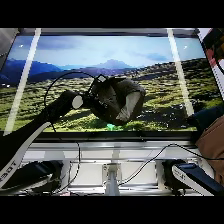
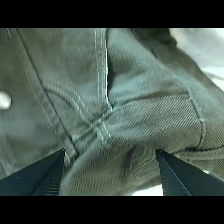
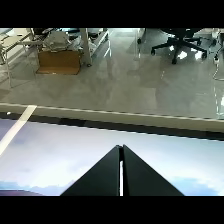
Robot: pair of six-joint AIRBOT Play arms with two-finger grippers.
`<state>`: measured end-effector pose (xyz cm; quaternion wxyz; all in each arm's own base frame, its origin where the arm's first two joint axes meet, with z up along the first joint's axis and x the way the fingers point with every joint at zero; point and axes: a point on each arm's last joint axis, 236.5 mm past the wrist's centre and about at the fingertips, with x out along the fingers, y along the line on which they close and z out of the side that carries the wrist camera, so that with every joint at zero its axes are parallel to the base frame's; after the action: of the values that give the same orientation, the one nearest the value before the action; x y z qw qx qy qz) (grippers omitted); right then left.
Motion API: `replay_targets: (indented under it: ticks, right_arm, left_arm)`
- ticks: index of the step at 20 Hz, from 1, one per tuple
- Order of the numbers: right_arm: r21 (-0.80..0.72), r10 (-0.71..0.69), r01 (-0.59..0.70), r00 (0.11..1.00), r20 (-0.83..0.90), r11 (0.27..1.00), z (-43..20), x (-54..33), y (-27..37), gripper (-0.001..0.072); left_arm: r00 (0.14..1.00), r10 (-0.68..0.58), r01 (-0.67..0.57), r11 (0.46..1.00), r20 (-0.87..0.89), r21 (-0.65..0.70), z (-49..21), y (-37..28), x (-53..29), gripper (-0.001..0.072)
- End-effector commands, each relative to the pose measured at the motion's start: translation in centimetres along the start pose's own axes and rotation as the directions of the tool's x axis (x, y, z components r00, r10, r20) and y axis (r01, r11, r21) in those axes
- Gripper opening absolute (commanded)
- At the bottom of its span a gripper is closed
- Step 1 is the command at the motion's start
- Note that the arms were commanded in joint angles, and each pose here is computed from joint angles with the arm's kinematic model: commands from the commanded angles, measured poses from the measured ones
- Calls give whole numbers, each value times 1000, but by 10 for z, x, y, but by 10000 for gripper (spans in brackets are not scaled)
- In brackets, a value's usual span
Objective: Fold the clothes and pants, and hang the long-sleeved shirts on hangers.
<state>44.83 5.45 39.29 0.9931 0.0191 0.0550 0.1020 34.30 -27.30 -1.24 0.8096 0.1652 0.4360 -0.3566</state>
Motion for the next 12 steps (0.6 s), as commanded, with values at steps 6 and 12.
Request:
replay_targets:
  ticks: [6, 12]
  right_arm:
    - [-34, -21, 19, 998, -51, 999, -12, 0, -6, 38]
    - [-62, -126, 110, 876, -465, 992, -121, -7, -55, 37]
  left_arm:
    - [1000, -17, 18, 997, -20, 76, -6, -16, 33, 639]
    - [999, -13, 8, 995, 45, 103, 10, -26, 37, 411]
